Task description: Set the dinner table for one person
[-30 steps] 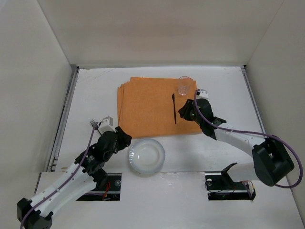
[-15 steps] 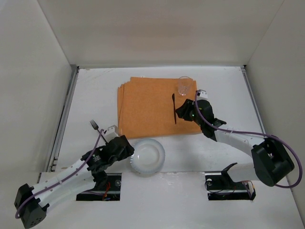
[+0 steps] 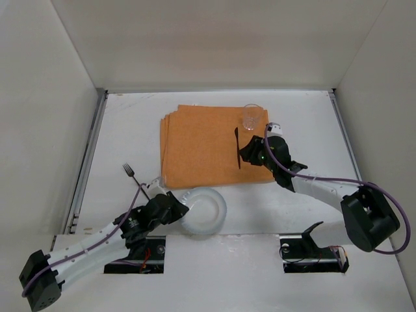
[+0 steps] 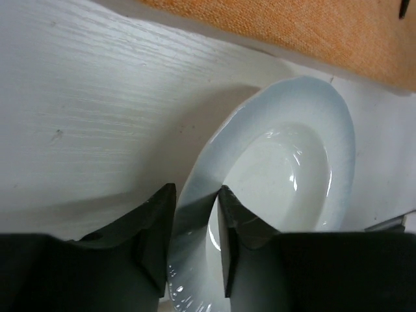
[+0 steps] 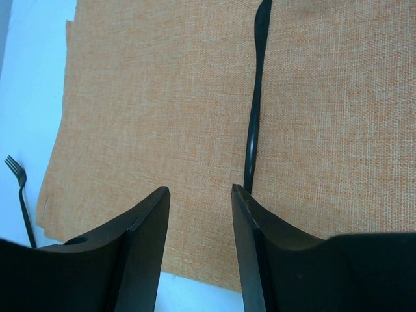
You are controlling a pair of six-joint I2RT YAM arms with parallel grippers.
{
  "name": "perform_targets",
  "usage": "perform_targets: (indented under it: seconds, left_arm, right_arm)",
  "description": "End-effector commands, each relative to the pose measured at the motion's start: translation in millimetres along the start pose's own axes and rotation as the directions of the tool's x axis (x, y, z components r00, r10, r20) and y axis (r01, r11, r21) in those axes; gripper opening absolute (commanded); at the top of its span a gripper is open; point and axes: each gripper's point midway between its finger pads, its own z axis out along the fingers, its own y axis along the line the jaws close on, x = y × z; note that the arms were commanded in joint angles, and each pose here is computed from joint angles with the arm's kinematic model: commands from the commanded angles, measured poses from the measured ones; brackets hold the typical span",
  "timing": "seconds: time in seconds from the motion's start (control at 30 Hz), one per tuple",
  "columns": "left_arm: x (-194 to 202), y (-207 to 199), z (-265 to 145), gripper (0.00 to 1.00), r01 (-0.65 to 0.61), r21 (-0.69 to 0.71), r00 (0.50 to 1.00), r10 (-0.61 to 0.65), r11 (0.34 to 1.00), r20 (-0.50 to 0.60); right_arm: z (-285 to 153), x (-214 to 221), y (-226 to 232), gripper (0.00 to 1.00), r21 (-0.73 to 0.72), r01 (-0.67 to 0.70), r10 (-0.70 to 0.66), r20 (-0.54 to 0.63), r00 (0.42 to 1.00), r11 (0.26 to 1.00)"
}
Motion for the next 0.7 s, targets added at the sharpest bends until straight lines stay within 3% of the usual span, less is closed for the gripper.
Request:
perform_targets:
  seconds: [0.0,0.27,0.67]
  left_arm:
    - [8,-6,2,0.18,0.009,0.042,1.000,-0.007,0.999,-0.029]
    - [7,-28,-9,0.06,-0.058,0.113,0.997,0.063,0.992,-0.039]
    - [-22,-115,-47,0.05,-0.107,0.340,0.994,0.093,0.934,0.060]
  right_arm:
    - [3,-20,13,0.49,-0.044,-0.010,0.013,0.064,0.998,0.999]
    - [2,-31,6,0.49,-0.026,-0.022,0.024,0.089,0.996,0.999]
    - [-11,-49,-27,0.50,0.024,-0.119,0.114,0.160,0.981,0.993]
